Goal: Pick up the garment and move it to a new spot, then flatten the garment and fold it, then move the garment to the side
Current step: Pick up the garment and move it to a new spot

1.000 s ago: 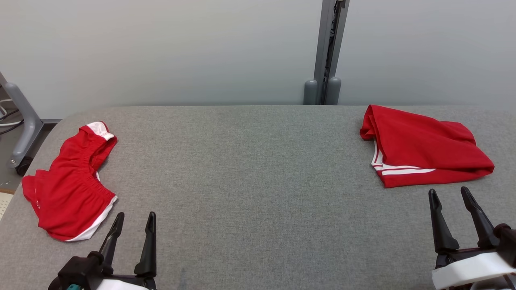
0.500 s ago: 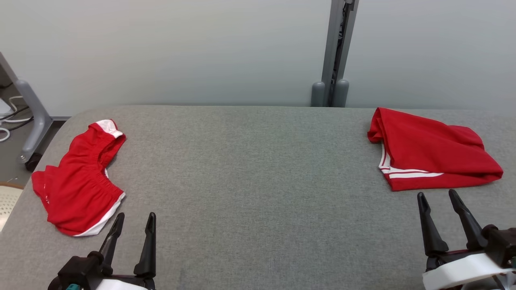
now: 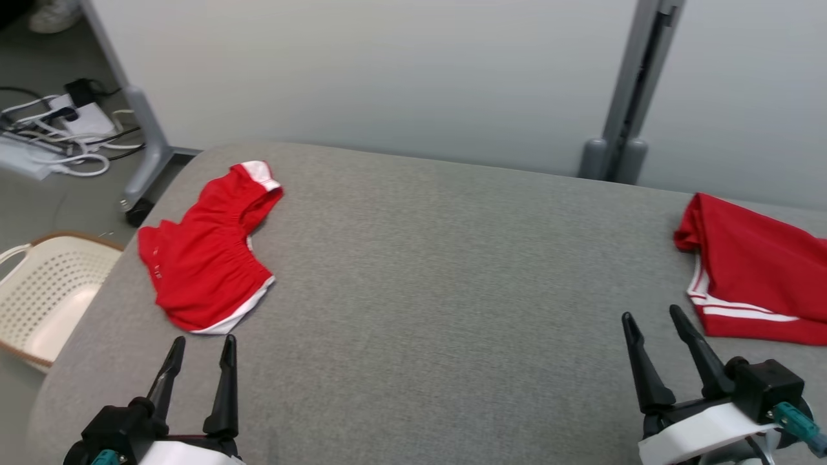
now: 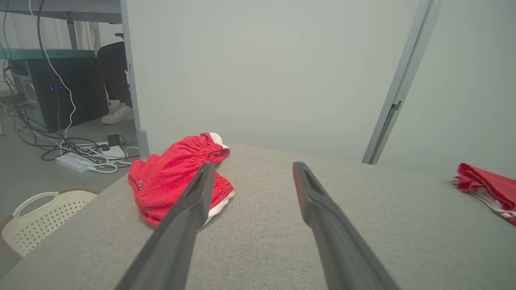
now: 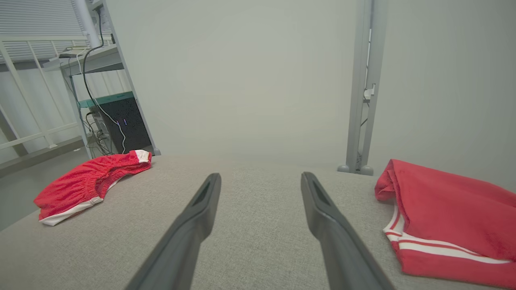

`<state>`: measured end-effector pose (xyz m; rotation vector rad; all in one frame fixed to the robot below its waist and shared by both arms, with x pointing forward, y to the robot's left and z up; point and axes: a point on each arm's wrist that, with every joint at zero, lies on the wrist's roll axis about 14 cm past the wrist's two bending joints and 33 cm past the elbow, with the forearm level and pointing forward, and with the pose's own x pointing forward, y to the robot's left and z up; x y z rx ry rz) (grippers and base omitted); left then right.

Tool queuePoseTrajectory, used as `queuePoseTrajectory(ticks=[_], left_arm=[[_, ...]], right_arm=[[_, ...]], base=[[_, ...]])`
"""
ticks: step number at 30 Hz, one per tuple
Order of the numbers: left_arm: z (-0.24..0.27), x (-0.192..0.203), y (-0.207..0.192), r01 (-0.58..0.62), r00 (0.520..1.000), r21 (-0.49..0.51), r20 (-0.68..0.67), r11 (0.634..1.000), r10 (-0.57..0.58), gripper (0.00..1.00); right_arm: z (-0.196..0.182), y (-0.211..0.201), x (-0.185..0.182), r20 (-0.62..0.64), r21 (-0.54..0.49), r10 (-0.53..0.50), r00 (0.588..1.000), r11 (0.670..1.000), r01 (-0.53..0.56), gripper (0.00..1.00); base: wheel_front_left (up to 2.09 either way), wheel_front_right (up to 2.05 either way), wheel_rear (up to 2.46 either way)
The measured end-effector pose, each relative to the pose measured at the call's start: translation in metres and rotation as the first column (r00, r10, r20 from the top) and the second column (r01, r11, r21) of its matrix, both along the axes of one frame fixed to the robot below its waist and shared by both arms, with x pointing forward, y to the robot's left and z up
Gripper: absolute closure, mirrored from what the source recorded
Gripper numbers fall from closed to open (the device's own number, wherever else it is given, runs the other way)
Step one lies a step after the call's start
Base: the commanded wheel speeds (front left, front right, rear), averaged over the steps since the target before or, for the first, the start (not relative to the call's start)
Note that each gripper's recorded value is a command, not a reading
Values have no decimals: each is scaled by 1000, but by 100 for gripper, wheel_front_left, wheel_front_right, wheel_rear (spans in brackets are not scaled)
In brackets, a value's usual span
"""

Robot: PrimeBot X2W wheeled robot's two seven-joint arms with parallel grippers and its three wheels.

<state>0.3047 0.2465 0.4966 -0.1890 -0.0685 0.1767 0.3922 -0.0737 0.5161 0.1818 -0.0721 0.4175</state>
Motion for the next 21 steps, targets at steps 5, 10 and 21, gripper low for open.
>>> queuePoseTrajectory(ticks=[5, 10, 21], left_arm=[[-4, -21, 29, -118, 993, 6, -15, 993, 118, 0], [-6, -43, 50, -210, 977, 6, -21, 978, 210, 0], [-10, -89, 82, -355, 934, 3, -33, 935, 355, 0]], right_arm=[[-4, 37, -1, -16, 5, 106, 994, 994, -106, 0], [-5, 71, -3, -21, 9, 202, 979, 979, -202, 0], [-4, 121, -9, -22, 12, 339, 941, 941, -339, 0]], base=[[0, 0, 0], [0, 0, 0], [0, 0, 0]])
